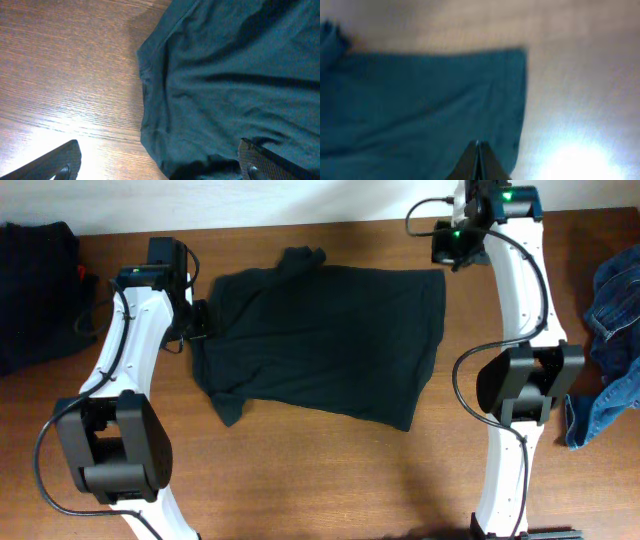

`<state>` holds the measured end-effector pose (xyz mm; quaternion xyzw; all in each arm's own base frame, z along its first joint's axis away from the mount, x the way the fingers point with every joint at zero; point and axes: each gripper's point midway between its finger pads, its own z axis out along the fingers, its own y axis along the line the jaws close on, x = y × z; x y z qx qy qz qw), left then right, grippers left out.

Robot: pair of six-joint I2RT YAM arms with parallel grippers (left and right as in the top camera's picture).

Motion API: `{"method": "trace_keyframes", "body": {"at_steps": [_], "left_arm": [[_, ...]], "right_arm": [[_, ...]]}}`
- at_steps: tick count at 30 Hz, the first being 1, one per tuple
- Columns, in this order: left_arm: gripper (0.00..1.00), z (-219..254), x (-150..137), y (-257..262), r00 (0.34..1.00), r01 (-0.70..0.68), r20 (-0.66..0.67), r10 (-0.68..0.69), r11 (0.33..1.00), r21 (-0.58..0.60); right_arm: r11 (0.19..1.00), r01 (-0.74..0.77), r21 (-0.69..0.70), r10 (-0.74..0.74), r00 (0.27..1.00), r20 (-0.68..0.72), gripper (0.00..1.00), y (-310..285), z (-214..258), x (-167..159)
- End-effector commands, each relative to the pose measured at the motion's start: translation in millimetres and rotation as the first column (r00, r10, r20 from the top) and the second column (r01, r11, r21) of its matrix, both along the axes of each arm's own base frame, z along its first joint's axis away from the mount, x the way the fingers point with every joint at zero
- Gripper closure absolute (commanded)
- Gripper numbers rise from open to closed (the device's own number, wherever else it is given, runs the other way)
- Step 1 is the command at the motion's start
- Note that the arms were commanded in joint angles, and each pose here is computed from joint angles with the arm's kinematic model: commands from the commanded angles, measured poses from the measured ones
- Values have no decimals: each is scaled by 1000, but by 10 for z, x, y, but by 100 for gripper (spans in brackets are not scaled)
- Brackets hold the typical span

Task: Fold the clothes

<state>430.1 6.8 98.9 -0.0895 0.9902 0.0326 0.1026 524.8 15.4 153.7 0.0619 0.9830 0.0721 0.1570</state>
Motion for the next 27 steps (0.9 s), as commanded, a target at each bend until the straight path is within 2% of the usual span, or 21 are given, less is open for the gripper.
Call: {"method": "trace_keyframes", "body": {"at_steps": [1, 14, 21, 24, 27], "left_arm": [[1, 65, -13, 30, 1000, 1, 13, -1, 1000, 12], [1, 65, -13, 30, 1000, 1, 13, -1, 1000, 12], [1, 65, -13, 30, 1000, 1, 13, -1, 1000, 12], [1, 65, -13, 30, 1000, 1, 13, -1, 1000, 12], [1, 65, -13, 30, 1000, 1, 13, -1, 1000, 12]], "right_arm": [[994, -25, 107, 34, 996, -79, 96, 245, 47, -234], [994, -16, 110, 50, 945, -322, 96, 599, -39, -832], [991, -61, 118, 96, 944, -316, 96, 813, 56, -938], [991, -99, 85, 122, 929, -349, 96, 909, 90, -1175], [993, -115, -6, 103, 907, -409, 96, 851, 48, -1468]]}}
